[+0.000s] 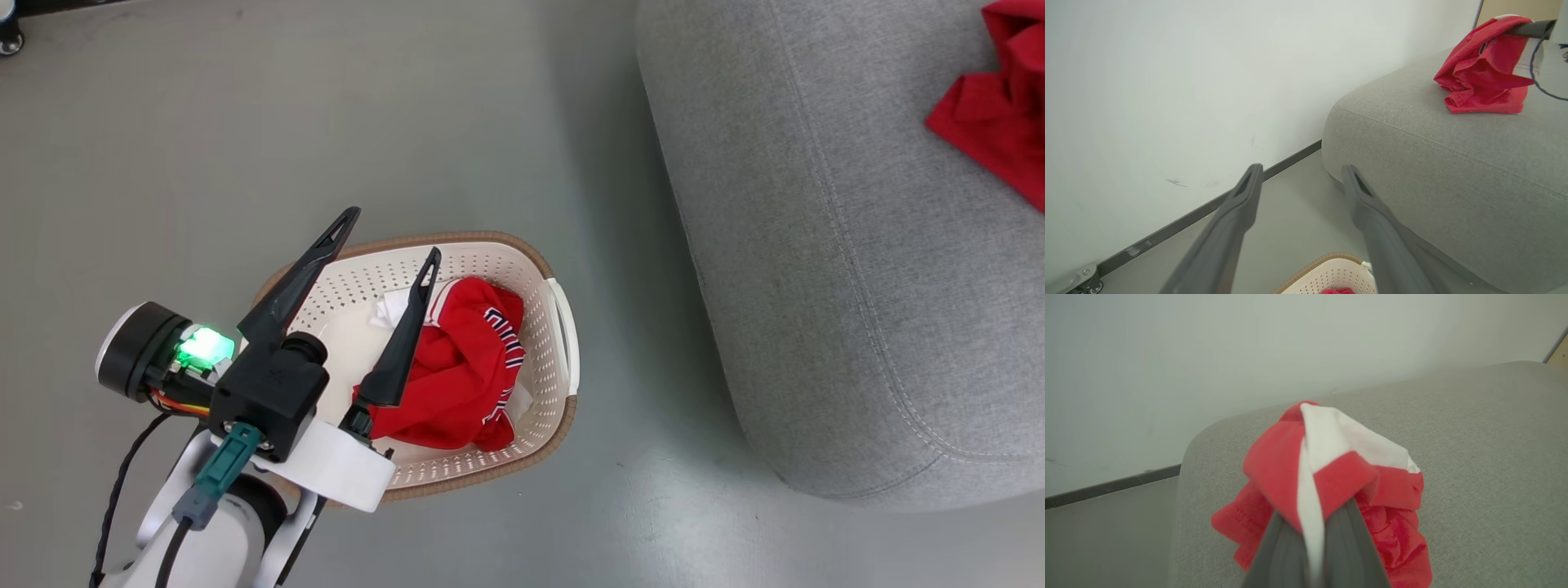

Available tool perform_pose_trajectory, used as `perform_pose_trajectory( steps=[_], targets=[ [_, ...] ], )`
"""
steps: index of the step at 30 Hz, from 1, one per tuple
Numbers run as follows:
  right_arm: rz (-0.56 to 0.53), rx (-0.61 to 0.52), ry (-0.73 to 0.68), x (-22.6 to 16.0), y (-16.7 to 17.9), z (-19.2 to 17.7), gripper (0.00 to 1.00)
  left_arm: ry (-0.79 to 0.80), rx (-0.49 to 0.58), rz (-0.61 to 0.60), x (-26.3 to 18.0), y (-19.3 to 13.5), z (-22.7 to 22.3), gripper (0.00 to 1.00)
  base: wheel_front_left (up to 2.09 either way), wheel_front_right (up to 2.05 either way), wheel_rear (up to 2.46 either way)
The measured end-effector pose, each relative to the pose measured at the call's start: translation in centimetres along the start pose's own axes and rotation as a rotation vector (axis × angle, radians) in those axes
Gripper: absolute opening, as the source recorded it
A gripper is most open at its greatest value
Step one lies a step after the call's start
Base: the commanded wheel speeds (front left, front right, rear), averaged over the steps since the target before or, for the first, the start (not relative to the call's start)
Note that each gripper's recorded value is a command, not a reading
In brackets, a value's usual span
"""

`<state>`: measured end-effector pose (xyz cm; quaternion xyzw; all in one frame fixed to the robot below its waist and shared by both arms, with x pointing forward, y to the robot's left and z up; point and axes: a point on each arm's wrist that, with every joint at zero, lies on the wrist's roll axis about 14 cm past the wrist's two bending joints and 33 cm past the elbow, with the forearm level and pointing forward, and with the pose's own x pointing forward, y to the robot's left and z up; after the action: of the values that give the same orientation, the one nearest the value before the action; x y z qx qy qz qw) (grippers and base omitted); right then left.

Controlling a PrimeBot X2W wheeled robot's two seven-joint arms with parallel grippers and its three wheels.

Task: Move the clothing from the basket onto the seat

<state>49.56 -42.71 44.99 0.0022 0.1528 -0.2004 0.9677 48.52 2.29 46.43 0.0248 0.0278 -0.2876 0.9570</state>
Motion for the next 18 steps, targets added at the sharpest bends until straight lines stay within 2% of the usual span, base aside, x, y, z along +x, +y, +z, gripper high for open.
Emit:
perform_pose_trajectory(
  steps=[10,11,12,15,16,18],
  targets=[
    [0.029,-0.013,0.082,-1.7,1.0,-3.2,0.0,-0.013,-0.002,-0.019,0.5,-0.8,0.3,1.0,0.0,0.0,0.0],
    [0.028,-0.013,0.08,-1.8,0.9,-3.1,0.08,-0.013,-0.002,-0.021,0.5,-0.9,0.4,1.0,0.0,0.0,0.0],
    [0.027,-0.01,0.079,-1.9,0.8,-3.0,0.11,-0.013,-0.002,-0.022,0.5,-0.9,0.4,1.0,0.0,0.0,0.0],
    [0.026,-0.005,0.079,-2.2,0.7,-3.0,0.57,-0.016,-0.004,-0.028,0.6,-1.2,0.5,1.0,0.0,0.0,0.0],
    [0.026,-0.003,0.082,-2.4,0.7,-3.1,1.0,-0.017,-0.005,-0.029,0.6,-1.2,0.6,1.0,0.0,0.0,0.0],
    [0.024,0.0,0.089,-2.7,0.6,-3.4,1.0,-0.019,-0.005,-0.032,0.7,-1.4,0.7,1.0,0.0,0.0,0.0]
  ],
)
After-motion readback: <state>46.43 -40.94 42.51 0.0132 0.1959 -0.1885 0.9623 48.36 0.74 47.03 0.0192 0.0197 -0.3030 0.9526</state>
